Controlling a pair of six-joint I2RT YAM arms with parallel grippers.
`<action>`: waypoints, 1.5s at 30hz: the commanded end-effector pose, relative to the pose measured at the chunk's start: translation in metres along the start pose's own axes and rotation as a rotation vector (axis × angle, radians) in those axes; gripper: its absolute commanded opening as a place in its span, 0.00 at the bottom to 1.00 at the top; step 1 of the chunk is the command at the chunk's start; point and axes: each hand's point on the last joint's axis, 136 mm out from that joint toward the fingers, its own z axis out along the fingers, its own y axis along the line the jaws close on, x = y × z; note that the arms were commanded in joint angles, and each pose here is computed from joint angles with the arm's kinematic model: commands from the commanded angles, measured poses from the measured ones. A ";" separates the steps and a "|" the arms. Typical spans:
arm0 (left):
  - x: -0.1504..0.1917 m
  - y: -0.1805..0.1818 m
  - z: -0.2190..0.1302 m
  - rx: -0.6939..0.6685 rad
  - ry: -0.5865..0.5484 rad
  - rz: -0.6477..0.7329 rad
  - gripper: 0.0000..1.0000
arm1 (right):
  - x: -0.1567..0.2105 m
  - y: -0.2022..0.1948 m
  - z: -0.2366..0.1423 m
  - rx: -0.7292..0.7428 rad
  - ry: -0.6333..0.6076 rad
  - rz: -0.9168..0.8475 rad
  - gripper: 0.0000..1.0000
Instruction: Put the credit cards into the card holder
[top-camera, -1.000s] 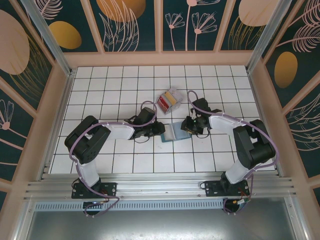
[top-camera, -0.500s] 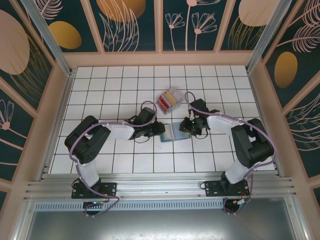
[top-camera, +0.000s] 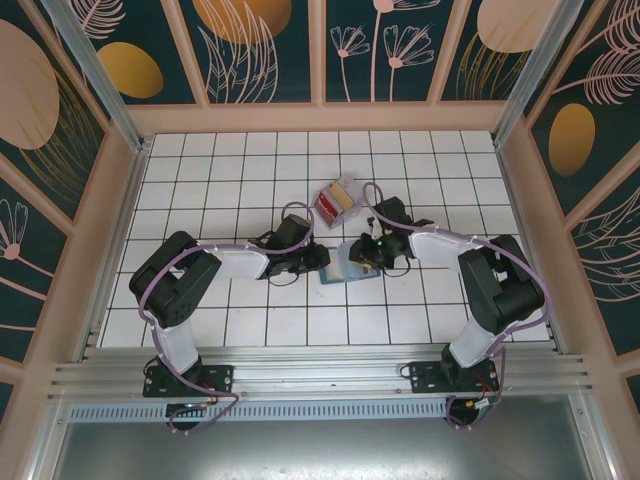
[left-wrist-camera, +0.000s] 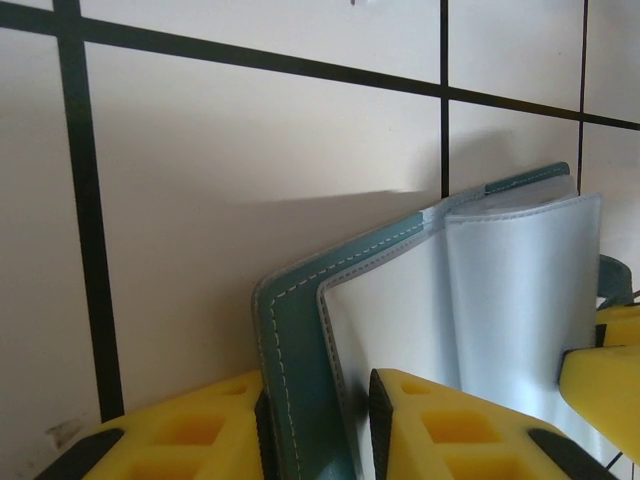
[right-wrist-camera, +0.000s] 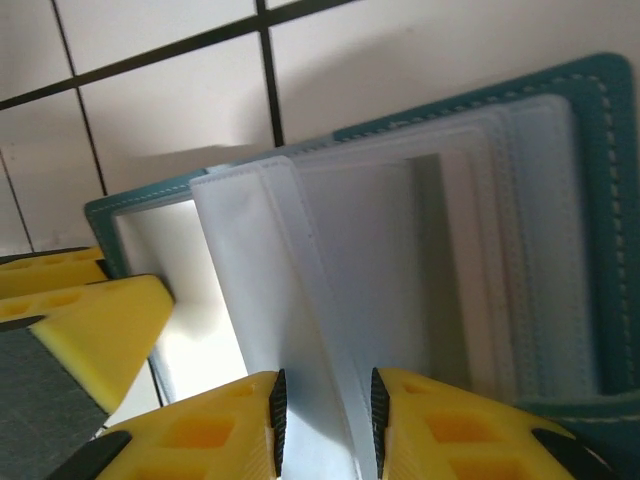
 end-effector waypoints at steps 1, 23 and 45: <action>0.022 0.043 0.015 -0.131 0.062 -0.004 0.33 | -0.008 0.025 -0.005 -0.068 -0.018 -0.021 0.31; 0.004 0.028 -0.020 -0.078 -0.038 -0.041 0.40 | 0.001 0.065 0.021 -0.249 0.069 -0.030 0.35; -0.005 0.019 -0.056 0.167 -0.061 -0.170 0.45 | 0.000 0.075 0.043 -0.228 0.120 -0.075 0.17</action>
